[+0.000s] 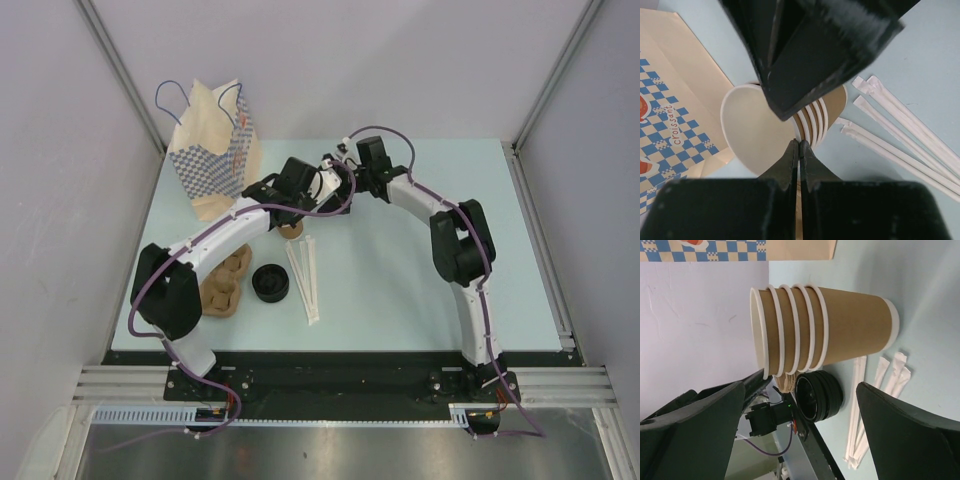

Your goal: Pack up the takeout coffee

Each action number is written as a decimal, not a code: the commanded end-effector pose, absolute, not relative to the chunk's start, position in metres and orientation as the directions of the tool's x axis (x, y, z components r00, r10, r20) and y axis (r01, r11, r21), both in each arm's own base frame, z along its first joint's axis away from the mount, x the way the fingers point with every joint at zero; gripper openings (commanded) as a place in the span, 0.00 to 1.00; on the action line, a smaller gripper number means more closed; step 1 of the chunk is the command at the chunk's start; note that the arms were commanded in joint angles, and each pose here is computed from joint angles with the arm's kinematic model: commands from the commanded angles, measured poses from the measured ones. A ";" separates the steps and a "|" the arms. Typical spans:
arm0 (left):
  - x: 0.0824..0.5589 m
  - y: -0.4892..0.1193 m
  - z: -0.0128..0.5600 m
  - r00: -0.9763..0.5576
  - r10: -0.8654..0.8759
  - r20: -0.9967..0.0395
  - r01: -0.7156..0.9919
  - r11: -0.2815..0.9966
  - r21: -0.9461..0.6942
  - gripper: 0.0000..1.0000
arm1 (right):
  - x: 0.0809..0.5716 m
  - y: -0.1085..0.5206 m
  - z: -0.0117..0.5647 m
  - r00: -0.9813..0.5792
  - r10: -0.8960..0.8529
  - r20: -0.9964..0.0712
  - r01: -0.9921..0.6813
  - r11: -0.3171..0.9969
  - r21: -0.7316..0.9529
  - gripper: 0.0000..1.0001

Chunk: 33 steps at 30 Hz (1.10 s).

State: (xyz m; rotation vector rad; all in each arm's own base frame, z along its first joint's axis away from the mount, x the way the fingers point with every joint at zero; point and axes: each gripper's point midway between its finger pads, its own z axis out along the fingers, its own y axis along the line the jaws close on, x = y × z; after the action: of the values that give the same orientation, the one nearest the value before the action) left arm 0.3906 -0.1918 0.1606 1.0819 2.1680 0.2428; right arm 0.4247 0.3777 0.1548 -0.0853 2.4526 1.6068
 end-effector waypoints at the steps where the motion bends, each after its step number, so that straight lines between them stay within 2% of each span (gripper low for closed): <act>1: 0.394 -0.201 0.178 -0.395 0.727 -0.561 0.613 0.664 0.428 0.00 | 0.427 0.395 0.165 -0.972 0.044 -0.230 -0.200 0.355 0.913 1.00; 12: 0.395 -0.201 0.178 -0.396 0.729 -0.558 0.611 0.663 0.432 0.00 | 0.428 0.388 0.162 -0.977 0.036 -0.212 -0.189 0.324 0.927 1.00; 33: 0.397 -0.203 0.179 -0.402 0.718 -0.569 0.610 0.673 0.418 0.00 | 0.423 0.385 0.140 -0.983 0.036 -0.182 -0.156 0.369 0.916 0.99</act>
State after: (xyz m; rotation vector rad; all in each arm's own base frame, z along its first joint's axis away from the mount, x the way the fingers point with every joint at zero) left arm 0.3900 -0.1936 0.1601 1.0713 2.1740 0.2272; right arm 0.4240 0.3821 0.1360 -0.0735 2.4738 1.6686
